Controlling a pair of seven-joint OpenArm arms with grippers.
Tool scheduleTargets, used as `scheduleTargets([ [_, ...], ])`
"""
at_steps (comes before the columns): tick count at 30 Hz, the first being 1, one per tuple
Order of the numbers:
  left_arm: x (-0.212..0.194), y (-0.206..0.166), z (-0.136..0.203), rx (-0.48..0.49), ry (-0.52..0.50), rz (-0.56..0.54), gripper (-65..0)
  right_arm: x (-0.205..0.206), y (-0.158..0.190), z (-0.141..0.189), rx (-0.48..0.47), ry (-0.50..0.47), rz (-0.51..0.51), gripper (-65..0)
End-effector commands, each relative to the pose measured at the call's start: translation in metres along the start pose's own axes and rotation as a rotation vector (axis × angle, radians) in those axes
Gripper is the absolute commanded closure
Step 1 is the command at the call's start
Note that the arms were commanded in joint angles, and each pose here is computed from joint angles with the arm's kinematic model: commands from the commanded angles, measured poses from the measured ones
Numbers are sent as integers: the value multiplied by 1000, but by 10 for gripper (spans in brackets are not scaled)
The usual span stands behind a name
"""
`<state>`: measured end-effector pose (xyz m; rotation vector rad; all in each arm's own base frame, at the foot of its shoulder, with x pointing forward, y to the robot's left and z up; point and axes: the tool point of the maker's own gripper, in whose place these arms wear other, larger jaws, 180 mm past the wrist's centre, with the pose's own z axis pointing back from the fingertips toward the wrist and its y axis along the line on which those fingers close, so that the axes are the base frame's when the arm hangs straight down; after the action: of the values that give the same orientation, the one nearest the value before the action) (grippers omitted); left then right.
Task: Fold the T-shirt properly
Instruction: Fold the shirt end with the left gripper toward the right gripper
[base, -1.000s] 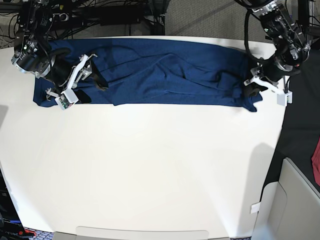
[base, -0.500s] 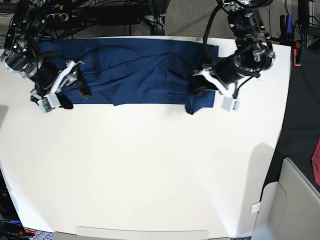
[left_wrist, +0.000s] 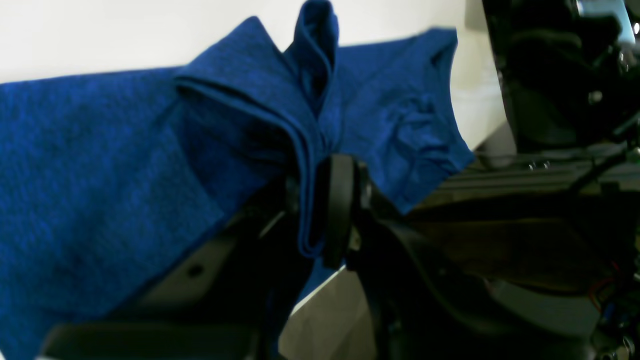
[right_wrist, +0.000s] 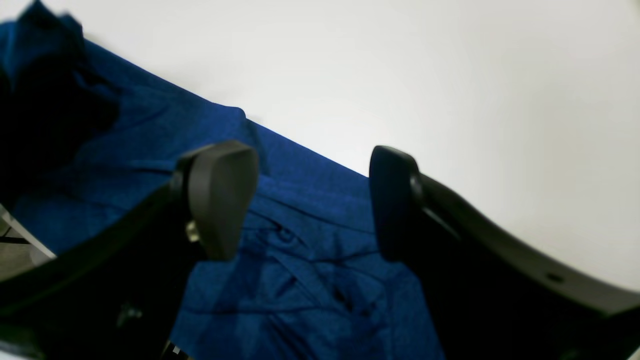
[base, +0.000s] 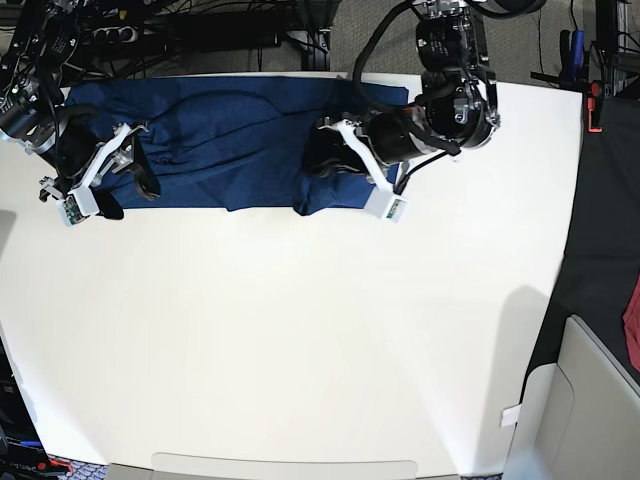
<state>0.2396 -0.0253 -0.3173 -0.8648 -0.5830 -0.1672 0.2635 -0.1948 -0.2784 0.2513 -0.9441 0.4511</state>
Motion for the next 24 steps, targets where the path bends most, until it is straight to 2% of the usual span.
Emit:
scheduleTargets([
  [1, 14, -9, -1, -34, -32, -23, -1, 14, -1, 4, 5, -49, 24, -366],
  [7, 20, -3, -9, -38, -16, -19, -9, 14, 0, 3, 6, -51, 21, -366],
  [18, 7, -8, -11, -51, 54, -36, -209, 16, -1, 4, 2, -55, 26, -366],
  [24, 6, -7, -10, -46, 68, -55, -238, 18, -1, 3, 2, -61, 24, -366],
])
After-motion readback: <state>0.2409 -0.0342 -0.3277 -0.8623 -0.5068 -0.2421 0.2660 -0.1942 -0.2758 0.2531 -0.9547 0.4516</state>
